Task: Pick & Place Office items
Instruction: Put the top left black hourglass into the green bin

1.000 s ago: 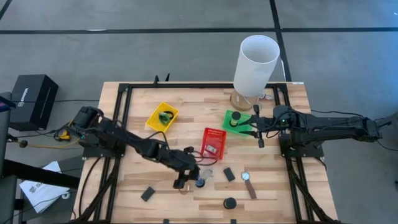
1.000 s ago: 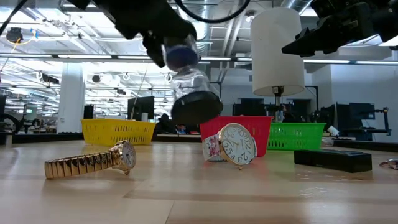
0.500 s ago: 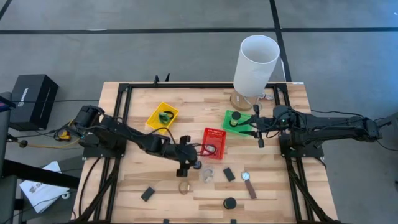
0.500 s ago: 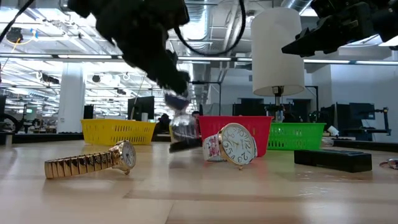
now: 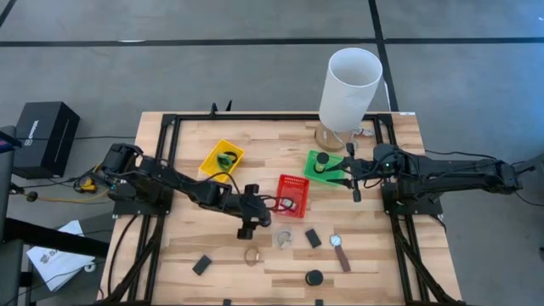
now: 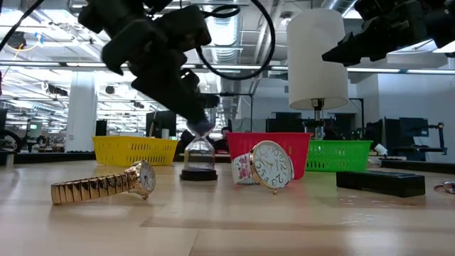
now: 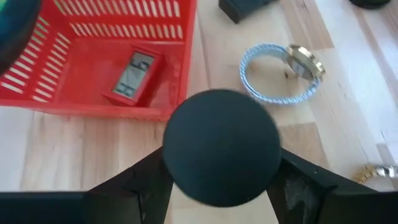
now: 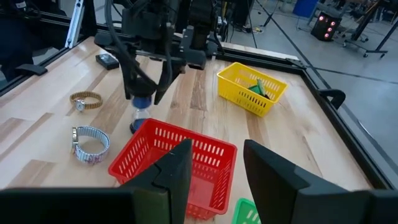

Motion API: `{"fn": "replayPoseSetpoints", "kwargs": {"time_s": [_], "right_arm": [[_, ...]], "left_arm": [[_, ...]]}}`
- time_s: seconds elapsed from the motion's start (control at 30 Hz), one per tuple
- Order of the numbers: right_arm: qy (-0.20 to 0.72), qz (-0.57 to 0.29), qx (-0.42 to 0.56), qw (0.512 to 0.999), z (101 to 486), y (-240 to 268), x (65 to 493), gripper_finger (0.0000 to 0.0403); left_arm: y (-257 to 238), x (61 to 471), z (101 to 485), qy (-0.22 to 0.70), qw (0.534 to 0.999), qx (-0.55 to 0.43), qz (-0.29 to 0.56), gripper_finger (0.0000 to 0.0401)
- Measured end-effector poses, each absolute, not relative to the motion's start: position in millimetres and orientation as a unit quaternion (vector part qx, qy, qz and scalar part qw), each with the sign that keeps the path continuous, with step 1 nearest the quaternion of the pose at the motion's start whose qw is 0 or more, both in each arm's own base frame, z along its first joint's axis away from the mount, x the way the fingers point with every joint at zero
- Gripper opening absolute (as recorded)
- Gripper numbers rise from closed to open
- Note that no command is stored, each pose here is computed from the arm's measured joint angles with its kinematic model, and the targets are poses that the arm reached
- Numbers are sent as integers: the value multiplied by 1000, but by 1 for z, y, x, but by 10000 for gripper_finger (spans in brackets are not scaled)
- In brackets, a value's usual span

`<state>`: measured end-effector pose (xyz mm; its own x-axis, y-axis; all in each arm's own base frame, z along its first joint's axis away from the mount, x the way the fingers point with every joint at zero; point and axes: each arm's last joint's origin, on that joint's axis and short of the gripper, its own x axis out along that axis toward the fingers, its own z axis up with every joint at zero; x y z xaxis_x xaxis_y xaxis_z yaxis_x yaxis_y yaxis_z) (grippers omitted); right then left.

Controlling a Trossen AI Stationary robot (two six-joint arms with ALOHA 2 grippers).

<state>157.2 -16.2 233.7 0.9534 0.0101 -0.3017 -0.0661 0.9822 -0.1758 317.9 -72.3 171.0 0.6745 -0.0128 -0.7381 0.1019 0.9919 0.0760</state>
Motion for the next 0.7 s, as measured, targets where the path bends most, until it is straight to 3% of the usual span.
{"fn": "replayPoseSetpoints", "kwargs": {"time_s": [0.27,0.7], "right_arm": [[152,19,-90,984,234,-16,157,137],[176,8,22,984,224,-16,173,138]], "left_arm": [[-72,319,172,397,915,67,-38,201],[-71,318,179,379,921,83,-44,254]]}}
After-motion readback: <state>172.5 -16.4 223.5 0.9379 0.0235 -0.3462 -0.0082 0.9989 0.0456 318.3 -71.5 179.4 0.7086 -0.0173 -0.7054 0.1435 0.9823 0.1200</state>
